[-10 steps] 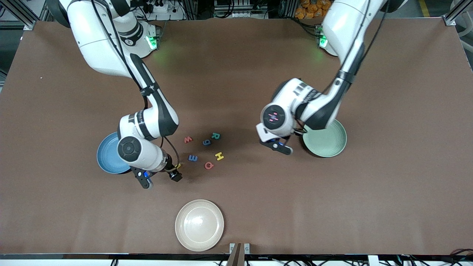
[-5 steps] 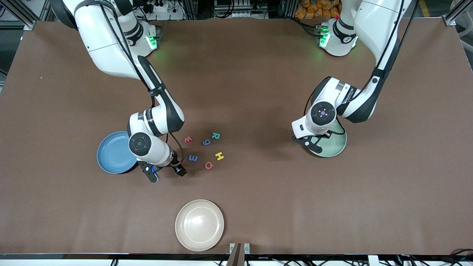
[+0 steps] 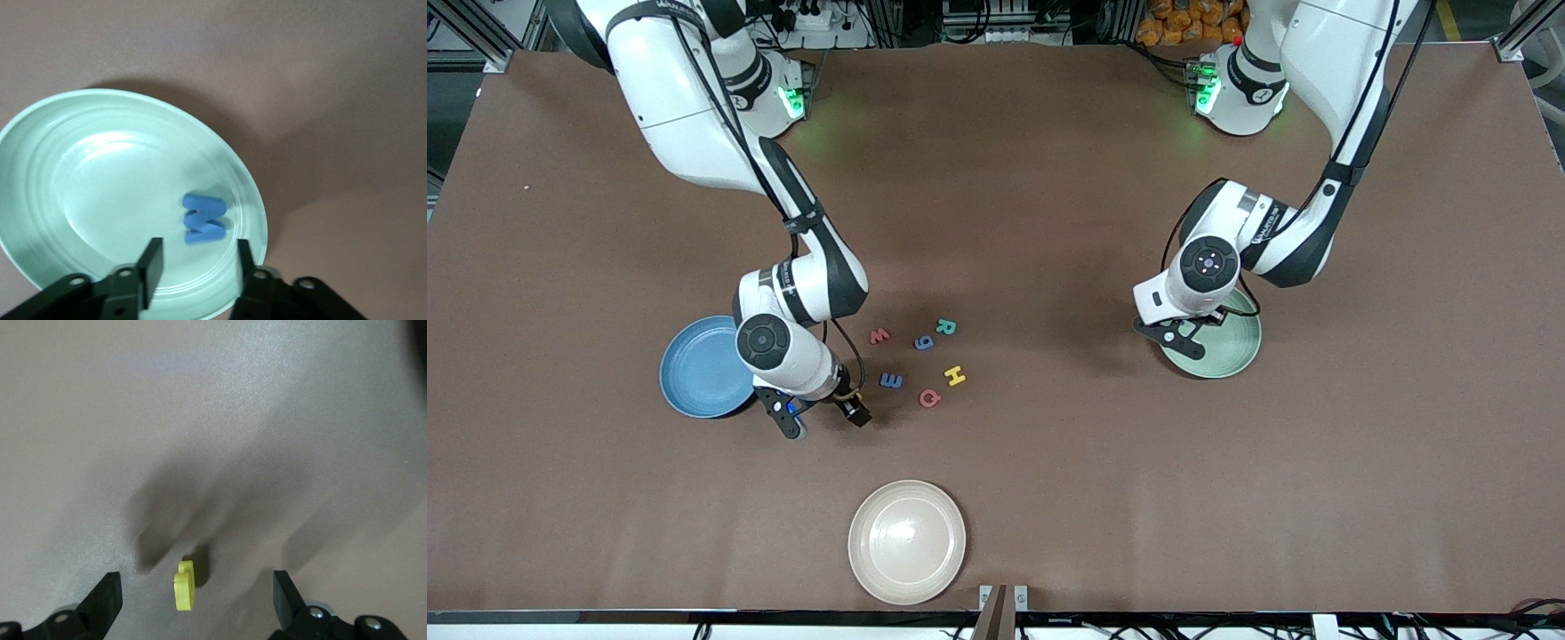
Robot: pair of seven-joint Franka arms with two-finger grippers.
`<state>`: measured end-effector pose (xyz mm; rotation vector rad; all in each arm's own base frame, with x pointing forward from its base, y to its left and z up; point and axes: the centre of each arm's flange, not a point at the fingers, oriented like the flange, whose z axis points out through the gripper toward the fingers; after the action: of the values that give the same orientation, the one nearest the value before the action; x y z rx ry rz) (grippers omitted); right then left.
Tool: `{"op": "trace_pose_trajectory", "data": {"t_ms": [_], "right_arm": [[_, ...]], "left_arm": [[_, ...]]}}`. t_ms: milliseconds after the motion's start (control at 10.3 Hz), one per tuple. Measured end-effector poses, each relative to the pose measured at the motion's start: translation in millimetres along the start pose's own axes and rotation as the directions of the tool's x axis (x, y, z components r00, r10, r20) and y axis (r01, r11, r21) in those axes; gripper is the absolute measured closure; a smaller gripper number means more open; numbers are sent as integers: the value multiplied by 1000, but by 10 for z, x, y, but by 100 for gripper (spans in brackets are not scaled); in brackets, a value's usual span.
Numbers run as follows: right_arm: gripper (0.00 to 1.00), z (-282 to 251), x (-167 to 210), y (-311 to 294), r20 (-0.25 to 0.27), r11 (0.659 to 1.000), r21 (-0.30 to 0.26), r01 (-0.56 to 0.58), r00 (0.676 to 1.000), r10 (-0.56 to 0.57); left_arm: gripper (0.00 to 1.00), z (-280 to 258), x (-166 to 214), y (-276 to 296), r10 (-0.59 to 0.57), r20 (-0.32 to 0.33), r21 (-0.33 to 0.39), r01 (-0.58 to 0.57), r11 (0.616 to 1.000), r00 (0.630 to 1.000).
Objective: Sort upper and lower case letters into plates
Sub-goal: 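Carry the blue W onto the green plate and open the left gripper, then grasp the yellow letter with the right gripper while the left gripper returns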
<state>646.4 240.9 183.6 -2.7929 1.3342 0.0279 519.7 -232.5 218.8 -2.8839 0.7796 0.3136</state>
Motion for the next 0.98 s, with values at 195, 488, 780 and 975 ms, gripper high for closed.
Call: {"op": "trace_pose_trajectory", "data": {"t_ms": [195,488,780,975], "right_arm": [[0,25,-21,1,2,1000,-3,3,1000,-3],[0,169,-98,0,4,1000,-15,17,1000,-17],[0,159,-128,-37,0,1000,-9,25,1000,-25],[0,141,-122,-53,-2,1000,-4,25,1000,-25]], "left_arm": [[16,-88,14,53,-4,-21,-1,4,1000,1000],[0,-399,181,565,-92,-92,-31,89,996,992],[0,-708,463,1246,-186,-159,-74,176,982,970],[0,-821,639,1700,-219,-203,-111,200,974,954]]}}
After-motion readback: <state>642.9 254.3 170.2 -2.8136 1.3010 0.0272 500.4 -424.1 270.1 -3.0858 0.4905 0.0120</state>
